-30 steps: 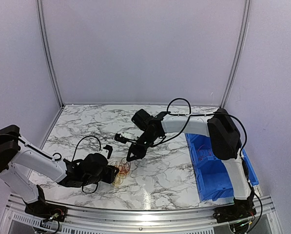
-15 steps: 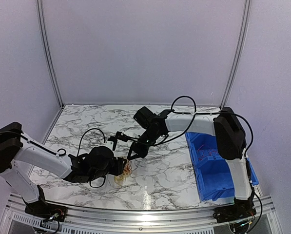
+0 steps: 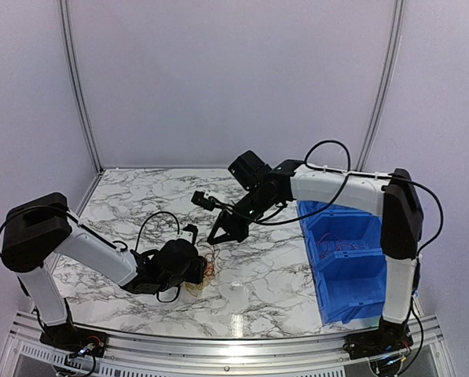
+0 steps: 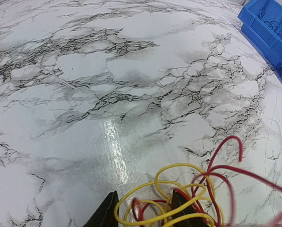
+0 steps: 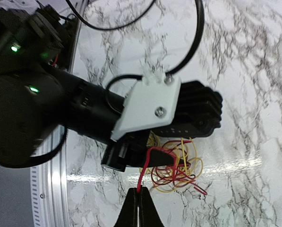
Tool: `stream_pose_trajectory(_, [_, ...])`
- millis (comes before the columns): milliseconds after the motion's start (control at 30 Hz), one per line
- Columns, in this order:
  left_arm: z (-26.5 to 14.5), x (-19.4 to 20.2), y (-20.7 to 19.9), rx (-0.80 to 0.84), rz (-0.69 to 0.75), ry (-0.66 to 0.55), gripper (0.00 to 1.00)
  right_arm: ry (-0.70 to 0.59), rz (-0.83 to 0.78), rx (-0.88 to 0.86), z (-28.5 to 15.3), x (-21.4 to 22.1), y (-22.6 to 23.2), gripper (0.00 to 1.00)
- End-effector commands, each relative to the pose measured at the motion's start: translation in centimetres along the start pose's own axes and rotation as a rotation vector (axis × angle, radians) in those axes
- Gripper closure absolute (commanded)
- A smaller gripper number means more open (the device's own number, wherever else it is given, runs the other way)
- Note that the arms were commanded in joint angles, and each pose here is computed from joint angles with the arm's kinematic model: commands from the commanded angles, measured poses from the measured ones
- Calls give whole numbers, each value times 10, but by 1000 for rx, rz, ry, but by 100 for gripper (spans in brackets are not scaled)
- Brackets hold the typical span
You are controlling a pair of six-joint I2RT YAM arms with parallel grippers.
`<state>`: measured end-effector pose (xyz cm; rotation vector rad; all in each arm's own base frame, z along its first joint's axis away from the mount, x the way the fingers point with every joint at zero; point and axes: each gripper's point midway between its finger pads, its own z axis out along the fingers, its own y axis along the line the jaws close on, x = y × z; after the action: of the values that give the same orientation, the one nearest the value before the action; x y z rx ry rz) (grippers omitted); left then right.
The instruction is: Untangle the cables
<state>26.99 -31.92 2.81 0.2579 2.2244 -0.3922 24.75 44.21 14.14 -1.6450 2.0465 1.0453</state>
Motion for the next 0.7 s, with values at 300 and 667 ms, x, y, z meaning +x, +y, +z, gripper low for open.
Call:
stream_pose_trajectory(300, [7,15,7,-10,-11,32,67,-421,-403,23,-209,-121,99,100])
stream_pose_trajectory(667, [-6,34,31,-51,-6,59,69,-595,-591,233,-319,-144,148,100])
